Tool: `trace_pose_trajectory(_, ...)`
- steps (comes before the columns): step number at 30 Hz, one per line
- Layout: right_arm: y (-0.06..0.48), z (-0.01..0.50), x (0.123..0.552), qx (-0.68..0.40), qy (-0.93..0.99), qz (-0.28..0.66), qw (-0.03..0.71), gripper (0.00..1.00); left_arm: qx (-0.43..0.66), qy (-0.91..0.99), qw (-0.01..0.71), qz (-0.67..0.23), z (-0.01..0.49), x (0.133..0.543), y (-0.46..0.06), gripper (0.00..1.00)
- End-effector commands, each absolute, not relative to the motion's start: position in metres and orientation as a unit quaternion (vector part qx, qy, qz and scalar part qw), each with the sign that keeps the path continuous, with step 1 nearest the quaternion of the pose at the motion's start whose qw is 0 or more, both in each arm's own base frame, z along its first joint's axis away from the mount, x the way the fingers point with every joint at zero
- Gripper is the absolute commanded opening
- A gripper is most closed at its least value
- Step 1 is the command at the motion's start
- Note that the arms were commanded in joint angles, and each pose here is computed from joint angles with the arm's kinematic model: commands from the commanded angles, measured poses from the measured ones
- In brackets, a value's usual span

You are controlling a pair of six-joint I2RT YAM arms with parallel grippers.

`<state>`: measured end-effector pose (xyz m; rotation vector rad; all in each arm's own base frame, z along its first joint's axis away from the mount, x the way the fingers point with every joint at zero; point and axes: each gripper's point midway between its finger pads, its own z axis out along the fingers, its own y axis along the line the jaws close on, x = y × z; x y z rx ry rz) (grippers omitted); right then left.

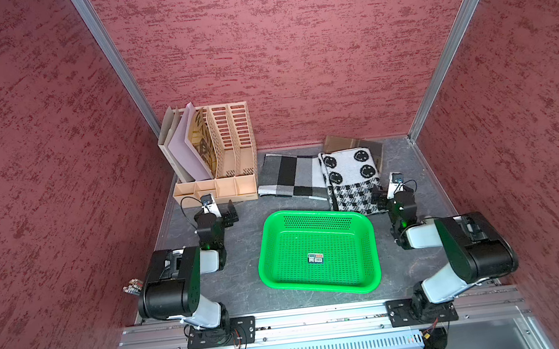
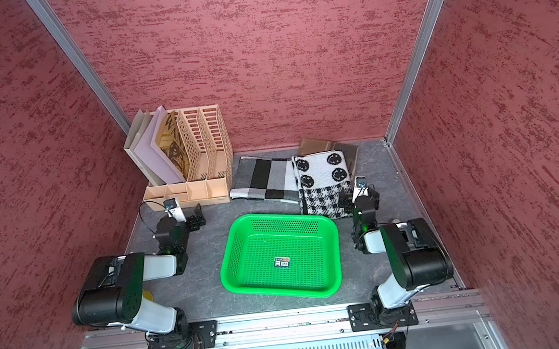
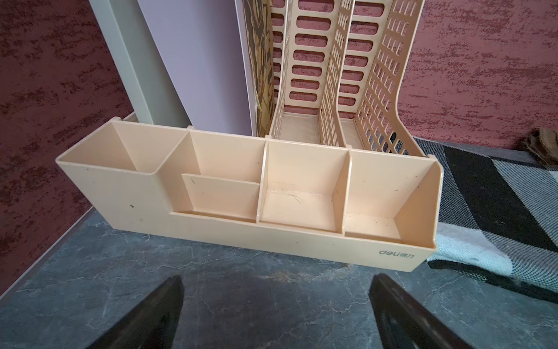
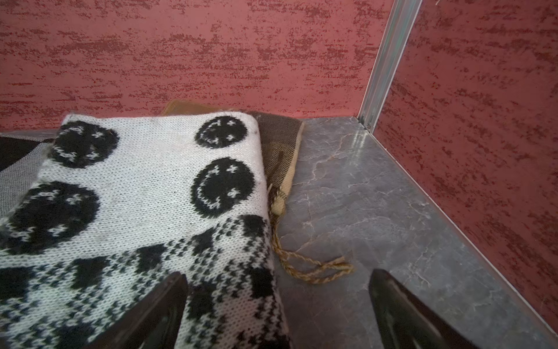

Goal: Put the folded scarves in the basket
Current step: Pick up the scarf at the center of the board.

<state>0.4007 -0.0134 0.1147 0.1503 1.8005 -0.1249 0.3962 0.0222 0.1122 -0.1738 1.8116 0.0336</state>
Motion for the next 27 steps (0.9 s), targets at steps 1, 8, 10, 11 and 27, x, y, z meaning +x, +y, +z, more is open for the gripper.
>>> trace_pose_trajectory(1,-0.0129,0.1194,0.401,0.067,0.778,-0.047,0.623,0.98,-0.074,0.783,0.617,0.013,0.1162,0.3984,0.0206,1.0)
trace_pose_trajectory(8,-0.0127,0.119,0.4009,0.067,0.778,-0.047,0.623,0.98,-0.074,0.783,0.617,0.013,0.1163,0.3984,0.0206,1.0)
trace_pose_trajectory(10,-0.0124,0.119,0.401,0.066,0.778,-0.047,0.623,0.98,-0.075,0.783,0.617,0.013,0.1161,0.3983,0.0209,1.0)
trace_pose_trajectory(11,-0.0125,0.1192,0.401,0.067,0.778,-0.047,0.623,0.99,-0.074,0.783,0.617,0.013,0.1162,0.3985,0.0208,1.0)
trace_pose_trajectory(27,-0.014,0.1218,0.3998,0.069,0.774,-0.051,0.627,0.98,-0.074,0.777,0.624,0.012,0.1187,0.3952,0.0201,1.0)
